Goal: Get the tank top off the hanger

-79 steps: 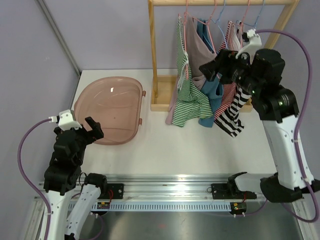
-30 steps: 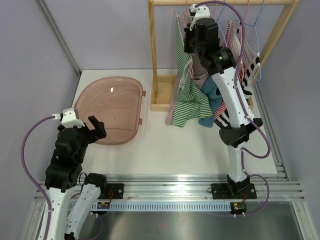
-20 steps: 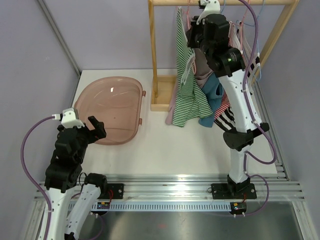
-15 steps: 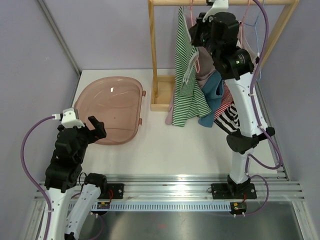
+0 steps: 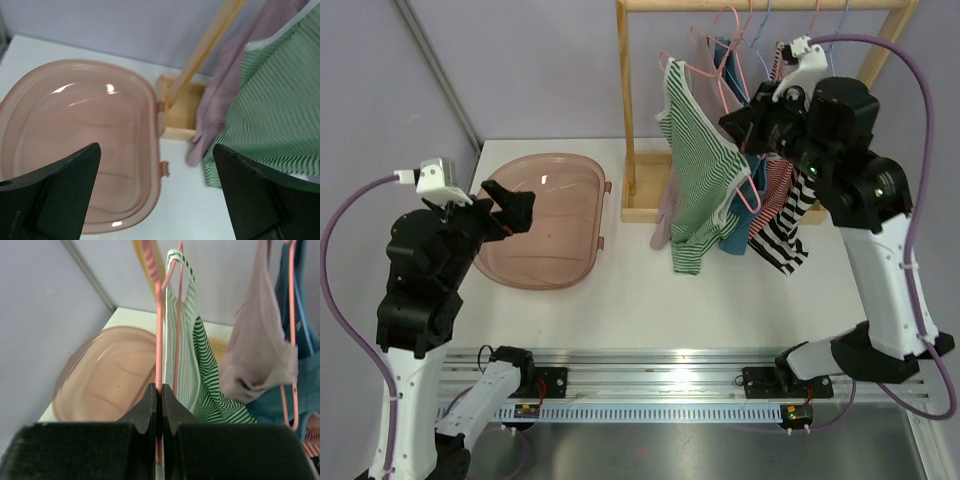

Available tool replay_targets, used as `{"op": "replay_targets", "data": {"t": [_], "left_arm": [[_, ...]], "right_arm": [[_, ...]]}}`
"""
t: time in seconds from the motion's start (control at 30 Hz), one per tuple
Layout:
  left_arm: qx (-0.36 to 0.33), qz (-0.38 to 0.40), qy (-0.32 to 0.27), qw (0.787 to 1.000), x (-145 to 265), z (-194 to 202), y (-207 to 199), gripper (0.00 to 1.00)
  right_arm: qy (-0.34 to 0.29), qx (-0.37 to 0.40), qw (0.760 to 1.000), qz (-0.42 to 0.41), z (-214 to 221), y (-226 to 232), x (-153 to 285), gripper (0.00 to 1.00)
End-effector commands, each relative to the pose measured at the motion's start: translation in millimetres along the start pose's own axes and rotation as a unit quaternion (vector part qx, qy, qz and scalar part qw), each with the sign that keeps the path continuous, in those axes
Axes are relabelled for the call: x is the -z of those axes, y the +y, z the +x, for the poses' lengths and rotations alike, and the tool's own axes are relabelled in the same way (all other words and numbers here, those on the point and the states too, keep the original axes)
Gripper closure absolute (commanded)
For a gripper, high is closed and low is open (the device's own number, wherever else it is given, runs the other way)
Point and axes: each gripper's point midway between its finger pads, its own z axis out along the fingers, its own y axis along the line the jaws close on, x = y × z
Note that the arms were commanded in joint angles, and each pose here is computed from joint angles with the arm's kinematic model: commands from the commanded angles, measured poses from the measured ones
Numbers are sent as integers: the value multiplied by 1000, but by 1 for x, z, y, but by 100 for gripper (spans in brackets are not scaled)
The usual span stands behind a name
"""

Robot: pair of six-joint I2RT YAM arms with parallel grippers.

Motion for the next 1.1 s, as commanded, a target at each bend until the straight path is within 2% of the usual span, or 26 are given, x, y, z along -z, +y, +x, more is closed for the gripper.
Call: {"op": "replay_targets", "data": {"t": [0.0,0.1,0.13,0.2,0.23,0.27,0.3,0.37,0.4,0.5,0.53,0.63,0.87,1.07], "left_arm": [[23,123,-23,992,-1,-42,-58,1],[23,157,-26,987,-9,-60,-88,1],[16,184,-10,983,-7,-54,-108,1],[2,171,-18,985,-17,-64,-122,1],[-6,197,-3,980,-13,-56,-142,1],[-12,192,-18,981,-10,-66,-148,1],[-24,216,1,976,-11,-53,-171,1],[-45,206,-12,978,-11,-54,-183,1],[-55,231,-5,971,-4,-48,-206,1],[-77,234,-15,969,3,-48,-230,1],[-95,223,-5,970,-6,-35,-239,1],[-103,216,1,971,-12,-25,-256,1],[-106,191,3,976,-27,-11,-264,3],[-105,200,7,974,-32,-5,-275,7]], "right_arm": [[1,-23,997,-79,0,31,55,100],[15,-39,993,-107,18,39,84,100],[18,-44,993,-112,25,39,97,100],[24,-47,990,-131,34,44,110,100],[28,-53,988,-142,41,46,121,100],[28,-55,987,-150,43,48,128,100],[30,-55,985,-159,46,51,133,100],[35,-57,983,-173,54,54,147,100],[42,-57,982,-174,60,53,150,100],[35,-59,982,-175,64,52,162,100],[28,-55,982,-181,63,53,169,100],[29,-55,982,-180,67,52,174,100],[32,-44,981,-184,78,50,175,100],[37,-43,979,-196,85,52,170,100]]}}
